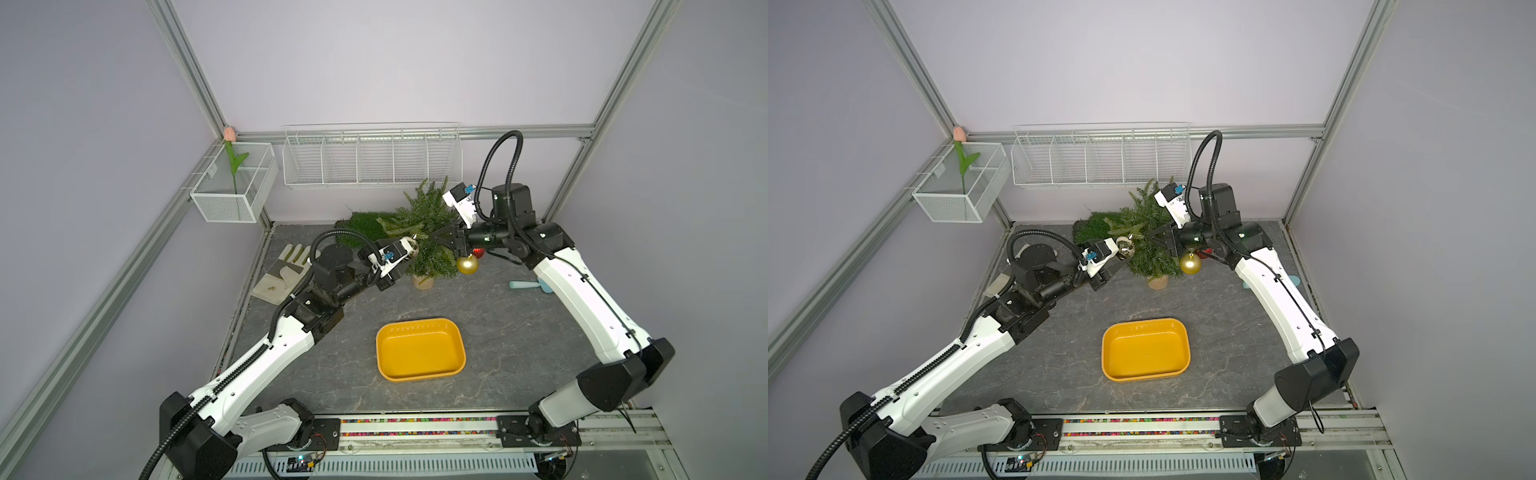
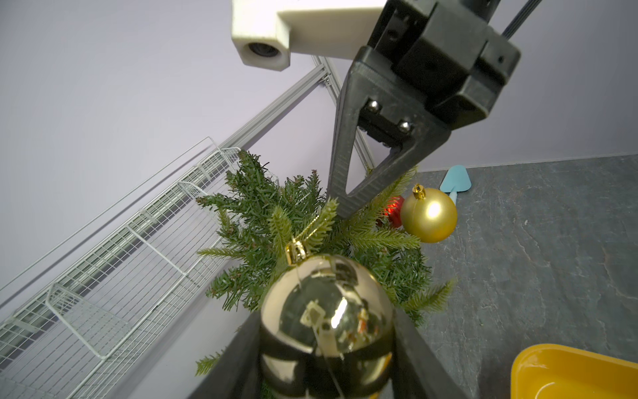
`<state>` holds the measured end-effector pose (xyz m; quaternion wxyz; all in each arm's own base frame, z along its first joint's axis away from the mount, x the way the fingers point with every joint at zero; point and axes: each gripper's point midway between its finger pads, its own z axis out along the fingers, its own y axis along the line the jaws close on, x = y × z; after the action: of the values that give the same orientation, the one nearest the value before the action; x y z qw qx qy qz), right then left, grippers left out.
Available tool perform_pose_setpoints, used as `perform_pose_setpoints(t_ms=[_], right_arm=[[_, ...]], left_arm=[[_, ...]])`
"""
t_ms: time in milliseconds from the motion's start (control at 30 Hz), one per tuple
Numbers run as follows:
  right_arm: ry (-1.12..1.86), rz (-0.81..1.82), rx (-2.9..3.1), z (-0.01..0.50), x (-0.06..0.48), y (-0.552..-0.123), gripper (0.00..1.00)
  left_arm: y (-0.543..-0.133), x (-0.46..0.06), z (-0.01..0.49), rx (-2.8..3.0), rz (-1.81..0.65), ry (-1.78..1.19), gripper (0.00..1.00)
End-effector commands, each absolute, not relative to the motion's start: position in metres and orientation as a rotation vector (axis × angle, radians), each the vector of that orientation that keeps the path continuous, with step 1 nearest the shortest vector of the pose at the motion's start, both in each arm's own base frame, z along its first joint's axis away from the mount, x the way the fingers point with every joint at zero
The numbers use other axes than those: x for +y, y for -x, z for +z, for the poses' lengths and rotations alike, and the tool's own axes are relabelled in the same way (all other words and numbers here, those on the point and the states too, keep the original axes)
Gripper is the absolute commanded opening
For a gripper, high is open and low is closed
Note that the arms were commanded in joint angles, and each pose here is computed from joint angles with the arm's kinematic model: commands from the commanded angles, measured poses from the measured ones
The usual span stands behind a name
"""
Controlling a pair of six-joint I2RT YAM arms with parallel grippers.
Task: Decorate the small christmas tree with ornaments
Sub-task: Hang an ornament on the christmas tree.
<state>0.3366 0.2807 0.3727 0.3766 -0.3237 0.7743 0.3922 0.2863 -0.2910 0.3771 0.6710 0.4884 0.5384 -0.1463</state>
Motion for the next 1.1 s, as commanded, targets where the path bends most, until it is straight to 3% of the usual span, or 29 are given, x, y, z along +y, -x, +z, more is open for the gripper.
perform_pose_setpoints(t_ms=[0, 267, 667, 900, 1067], right_arm=[[0.819, 0.946, 2.032, 0.353, 0.279, -0.347, 0.06], [0.808, 0.939, 2.018, 0.354, 0.281, -0.355, 0.07], [0.838, 1.012, 1.921, 0.376, 0.286, -0.341, 0.07], [0.874, 1.069, 1.840, 0.391, 0.289, -0.330, 0.07], [0.876, 1.085, 1.837, 0.392, 0.291, -0.329, 0.08]], left_arm=[[-0.281, -0.296, 0.396, 1.166, -0.376, -1.113, 0.25], [-0.284, -0.298, 0.390, 1.193, -0.371, -1.134, 0.28], [-0.312, -0.274, 0.374, 1.351, -0.222, -1.000, 0.23], [-0.280, -0.278, 0.384, 1.197, -0.329, -1.040, 0.27], [-0.285, -0.274, 0.382, 1.242, -0.308, -1.021, 0.27]])
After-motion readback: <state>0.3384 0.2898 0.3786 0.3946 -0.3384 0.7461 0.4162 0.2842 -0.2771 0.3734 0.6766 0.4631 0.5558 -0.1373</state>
